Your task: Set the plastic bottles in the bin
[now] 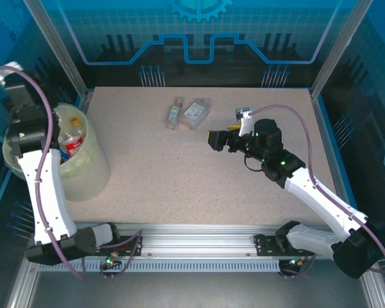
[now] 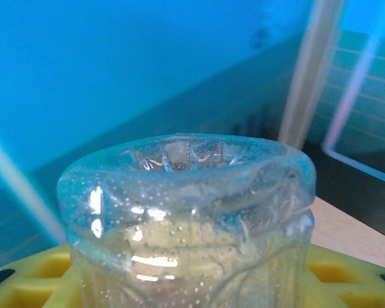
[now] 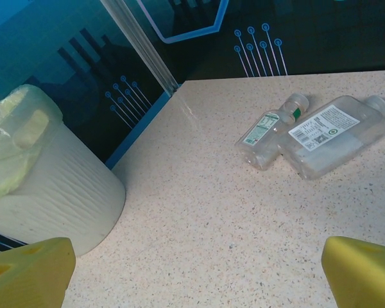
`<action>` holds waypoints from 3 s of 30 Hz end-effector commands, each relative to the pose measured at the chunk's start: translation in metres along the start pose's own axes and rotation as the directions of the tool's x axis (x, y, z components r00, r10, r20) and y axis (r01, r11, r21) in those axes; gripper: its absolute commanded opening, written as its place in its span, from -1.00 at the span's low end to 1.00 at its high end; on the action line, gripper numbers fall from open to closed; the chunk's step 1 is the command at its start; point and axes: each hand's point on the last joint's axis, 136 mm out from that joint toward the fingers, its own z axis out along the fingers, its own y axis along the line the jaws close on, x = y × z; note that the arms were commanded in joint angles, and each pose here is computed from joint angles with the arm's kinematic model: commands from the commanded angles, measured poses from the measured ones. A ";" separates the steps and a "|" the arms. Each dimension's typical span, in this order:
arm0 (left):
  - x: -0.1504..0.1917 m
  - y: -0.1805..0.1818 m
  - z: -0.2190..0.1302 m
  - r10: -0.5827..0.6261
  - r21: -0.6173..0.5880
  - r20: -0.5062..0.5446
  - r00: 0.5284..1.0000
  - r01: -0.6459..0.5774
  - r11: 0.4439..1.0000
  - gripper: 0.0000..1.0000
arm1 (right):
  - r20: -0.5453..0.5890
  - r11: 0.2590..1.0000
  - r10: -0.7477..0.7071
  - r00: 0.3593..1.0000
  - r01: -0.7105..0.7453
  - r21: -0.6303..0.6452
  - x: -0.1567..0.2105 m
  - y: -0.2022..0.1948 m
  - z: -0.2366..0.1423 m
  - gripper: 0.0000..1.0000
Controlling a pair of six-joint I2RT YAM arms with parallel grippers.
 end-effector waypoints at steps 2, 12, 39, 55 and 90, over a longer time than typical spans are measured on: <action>0.008 0.058 0.014 -0.062 -0.185 -0.005 0.998 0.060 0.981 -0.07 | 0.030 0.999 -0.041 0.999 0.042 -0.028 -0.014 0.012 -0.001 1.00; 0.054 0.063 0.077 -0.180 -0.165 -0.123 0.976 0.159 0.973 0.04 | 0.003 0.997 -0.058 0.998 0.058 -0.052 -0.020 0.020 0.005 1.00; 0.009 -0.107 -0.062 -0.172 0.512 -0.140 0.975 0.220 0.830 0.98 | 0.013 0.998 0.009 1.000 -0.010 0.058 -0.013 -0.001 -0.002 1.00; 0.121 -0.285 -0.130 0.136 0.822 -0.267 0.954 0.152 0.548 0.98 | 0.019 0.955 0.153 0.988 -0.153 0.254 0.015 -0.046 -0.013 0.99; 0.398 -0.423 0.005 0.828 0.901 -0.211 0.519 -0.225 0.371 0.73 | 0.048 0.924 0.087 0.995 -0.099 0.370 0.018 -0.065 -0.062 1.00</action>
